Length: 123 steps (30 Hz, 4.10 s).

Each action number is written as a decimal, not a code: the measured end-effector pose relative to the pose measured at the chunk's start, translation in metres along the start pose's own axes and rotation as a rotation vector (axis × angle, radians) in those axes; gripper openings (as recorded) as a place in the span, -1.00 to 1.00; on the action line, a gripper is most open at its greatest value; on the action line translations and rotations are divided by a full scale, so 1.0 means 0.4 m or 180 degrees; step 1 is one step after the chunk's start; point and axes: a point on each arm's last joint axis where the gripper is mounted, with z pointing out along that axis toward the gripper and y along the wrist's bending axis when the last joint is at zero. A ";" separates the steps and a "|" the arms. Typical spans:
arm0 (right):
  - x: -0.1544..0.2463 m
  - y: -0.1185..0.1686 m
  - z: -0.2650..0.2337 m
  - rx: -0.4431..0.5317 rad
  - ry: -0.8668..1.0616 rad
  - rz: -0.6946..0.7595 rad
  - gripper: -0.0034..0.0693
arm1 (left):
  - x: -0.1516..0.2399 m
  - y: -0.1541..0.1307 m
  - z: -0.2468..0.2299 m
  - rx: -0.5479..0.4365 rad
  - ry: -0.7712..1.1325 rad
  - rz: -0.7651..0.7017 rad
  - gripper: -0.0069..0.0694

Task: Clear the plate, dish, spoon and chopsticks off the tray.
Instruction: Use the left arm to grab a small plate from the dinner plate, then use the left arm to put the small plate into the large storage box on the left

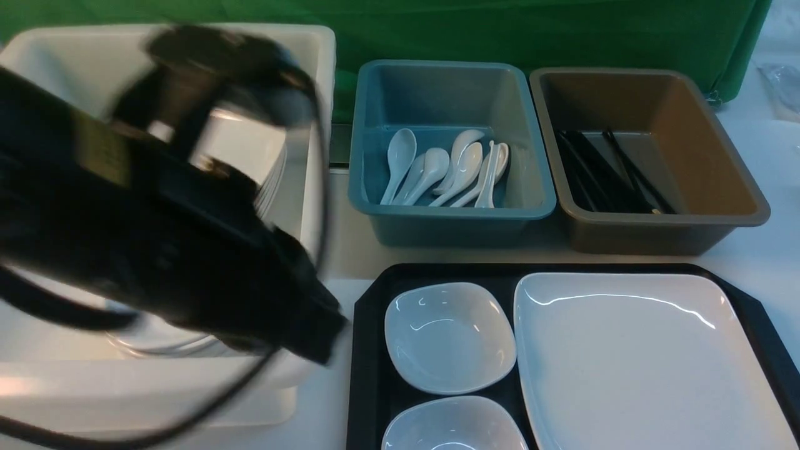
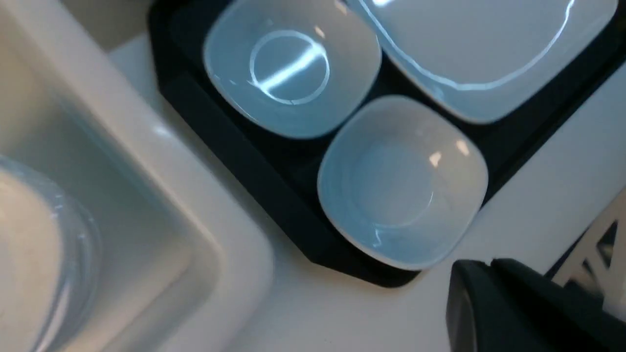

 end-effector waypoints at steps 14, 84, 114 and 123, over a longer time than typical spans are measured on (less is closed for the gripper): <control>0.064 0.004 -0.045 0.0012 -0.0197 0.0070 -0.85 | -0.102 -0.104 0.318 -0.0201 0.1028 0.0765 -0.75; 0.046 0.002 -0.047 0.0054 -0.0458 -0.0024 -0.85 | -0.064 0.015 0.524 -0.0266 0.1734 0.0672 -0.54; 0.036 0.001 -0.049 0.0064 -0.0593 -0.0025 -0.84 | -0.061 0.296 -0.107 -0.1071 -0.0658 -0.1077 -0.76; 0.035 0.001 -0.049 0.0064 -0.0603 -0.0019 -0.81 | 0.156 0.460 -0.053 -0.0868 -0.1051 -0.2562 -0.76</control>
